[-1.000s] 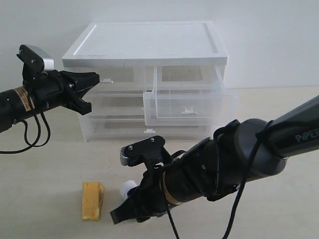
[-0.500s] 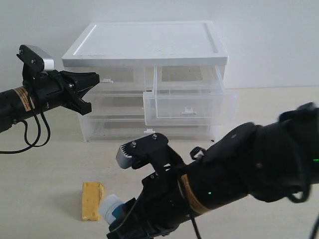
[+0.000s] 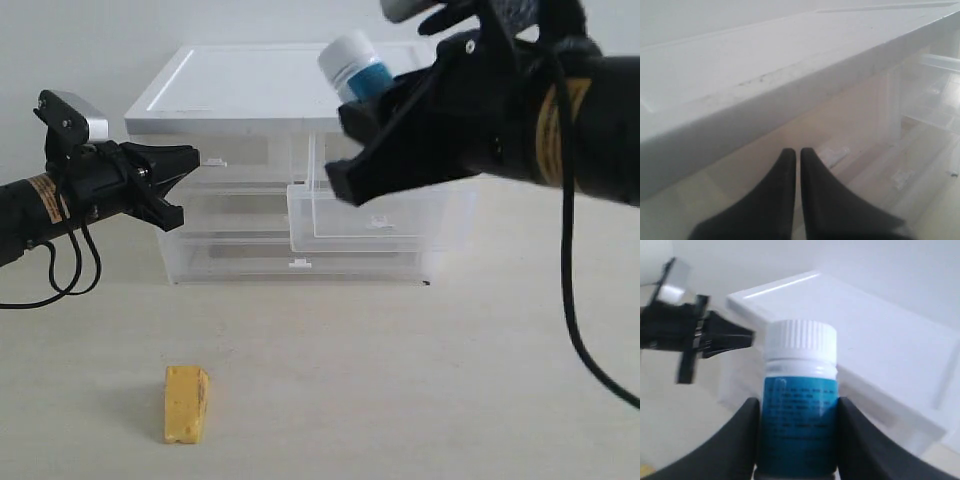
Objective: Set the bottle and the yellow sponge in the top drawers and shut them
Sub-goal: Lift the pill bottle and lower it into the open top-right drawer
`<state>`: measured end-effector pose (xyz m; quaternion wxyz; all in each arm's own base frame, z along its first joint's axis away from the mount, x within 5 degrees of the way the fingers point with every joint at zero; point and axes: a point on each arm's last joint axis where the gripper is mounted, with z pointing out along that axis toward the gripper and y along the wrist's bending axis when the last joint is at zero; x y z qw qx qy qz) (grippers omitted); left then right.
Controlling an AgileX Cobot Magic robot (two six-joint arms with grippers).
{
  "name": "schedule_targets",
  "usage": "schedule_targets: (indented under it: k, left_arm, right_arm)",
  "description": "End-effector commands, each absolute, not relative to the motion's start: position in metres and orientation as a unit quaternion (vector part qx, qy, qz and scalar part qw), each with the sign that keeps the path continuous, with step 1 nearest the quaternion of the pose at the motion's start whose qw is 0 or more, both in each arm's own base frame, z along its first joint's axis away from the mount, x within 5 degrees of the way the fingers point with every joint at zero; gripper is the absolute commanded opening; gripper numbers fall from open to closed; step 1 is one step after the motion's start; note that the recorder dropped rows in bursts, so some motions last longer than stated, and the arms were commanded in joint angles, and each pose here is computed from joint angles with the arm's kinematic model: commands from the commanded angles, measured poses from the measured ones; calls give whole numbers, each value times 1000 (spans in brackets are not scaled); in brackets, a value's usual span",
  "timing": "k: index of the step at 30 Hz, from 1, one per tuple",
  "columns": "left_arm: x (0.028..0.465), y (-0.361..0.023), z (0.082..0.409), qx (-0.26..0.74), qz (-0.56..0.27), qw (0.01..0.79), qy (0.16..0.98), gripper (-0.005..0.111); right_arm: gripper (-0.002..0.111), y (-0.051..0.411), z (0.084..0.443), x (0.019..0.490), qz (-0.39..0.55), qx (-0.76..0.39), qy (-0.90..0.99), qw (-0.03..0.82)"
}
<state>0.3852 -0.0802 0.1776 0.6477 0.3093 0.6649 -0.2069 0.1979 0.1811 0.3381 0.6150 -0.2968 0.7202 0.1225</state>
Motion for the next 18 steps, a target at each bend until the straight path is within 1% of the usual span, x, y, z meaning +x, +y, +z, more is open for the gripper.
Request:
schedule_targets:
  k: [1, 3, 4, 6, 8, 10, 14, 18]
  left_arm:
    - [387, -81, 177, 300, -207, 648, 669, 4]
    - [387, -81, 177, 300, -207, 648, 669, 4]
    - [387, -81, 177, 300, -207, 648, 669, 4]
    - [387, -81, 177, 300, -207, 648, 669, 4]
    - [387, -81, 177, 300, -207, 648, 669, 4]
    - [387, -81, 177, 300, -207, 648, 669, 4]
    - [387, -81, 177, 300, -207, 648, 669, 4]
    - [387, -81, 177, 300, -207, 648, 669, 4]
  right_arm:
    - [0, 177, 337, 230, 30, -284, 744, 604]
    - [0, 187, 324, 246, -11, -326, 752, 572]
    - [0, 194, 316, 256, -58, -378, 740, 553]
    - [0, 202, 307, 265, -112, -444, 715, 528]
    - [0, 205, 307, 274, -148, -459, 704, 521]
    - [0, 209, 303, 279, -189, -509, 665, 513]
    - [0, 210, 292, 286, -223, -524, 660, 490]
    - [0, 211, 290, 286, -221, -525, 661, 489]
